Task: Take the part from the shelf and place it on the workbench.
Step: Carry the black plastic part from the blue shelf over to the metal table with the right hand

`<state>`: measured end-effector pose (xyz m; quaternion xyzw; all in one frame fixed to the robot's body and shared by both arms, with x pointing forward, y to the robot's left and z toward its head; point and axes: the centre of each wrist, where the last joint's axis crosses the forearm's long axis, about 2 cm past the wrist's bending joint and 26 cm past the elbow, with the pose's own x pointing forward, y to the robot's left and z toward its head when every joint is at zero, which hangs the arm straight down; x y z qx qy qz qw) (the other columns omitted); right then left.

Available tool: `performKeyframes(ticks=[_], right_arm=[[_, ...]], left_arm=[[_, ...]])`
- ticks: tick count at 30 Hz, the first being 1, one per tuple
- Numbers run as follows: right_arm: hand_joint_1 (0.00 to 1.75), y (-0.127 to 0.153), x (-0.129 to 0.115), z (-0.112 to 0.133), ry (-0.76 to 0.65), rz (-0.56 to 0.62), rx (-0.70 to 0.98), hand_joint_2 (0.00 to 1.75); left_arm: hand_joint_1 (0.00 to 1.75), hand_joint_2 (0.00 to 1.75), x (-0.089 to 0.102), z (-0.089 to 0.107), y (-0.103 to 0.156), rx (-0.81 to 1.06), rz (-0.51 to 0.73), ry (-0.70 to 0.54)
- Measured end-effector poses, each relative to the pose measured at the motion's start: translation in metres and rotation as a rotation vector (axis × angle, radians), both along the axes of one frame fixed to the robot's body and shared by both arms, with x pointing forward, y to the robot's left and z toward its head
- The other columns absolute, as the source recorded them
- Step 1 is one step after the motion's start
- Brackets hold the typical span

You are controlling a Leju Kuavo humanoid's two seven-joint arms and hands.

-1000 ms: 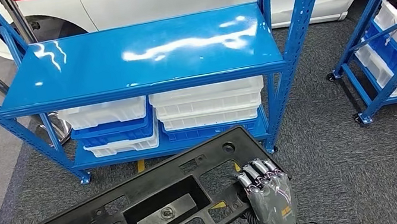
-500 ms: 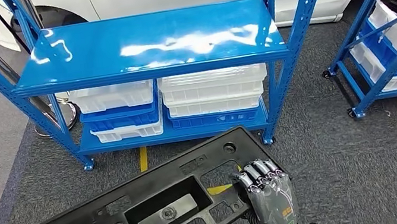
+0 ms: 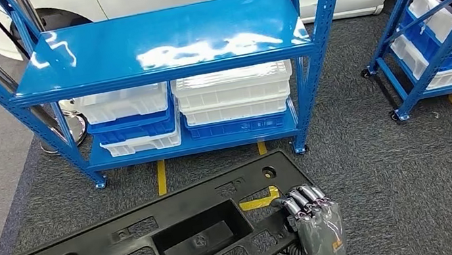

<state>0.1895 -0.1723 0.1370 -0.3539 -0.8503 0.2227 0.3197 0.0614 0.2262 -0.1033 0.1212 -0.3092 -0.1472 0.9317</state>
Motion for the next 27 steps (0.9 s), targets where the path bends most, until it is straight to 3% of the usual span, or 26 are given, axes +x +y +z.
performKeyframes(ticks=[17, 27], right_arm=[[1.75, -0.012, -0.009, -0.005, -0.001, -0.027, 0.023, 1.75], [1.75, -0.041, -0.020, 0.002, -0.070, -0.164, 0.102, 1.75]], left_arm=[[0.00, 1.75, -0.003, 0.000, 0.000, -0.001, 0.016, 0.003], [0.00, 1.75, -0.003, -0.001, 0.001, -0.003, 0.038, 0.003]])
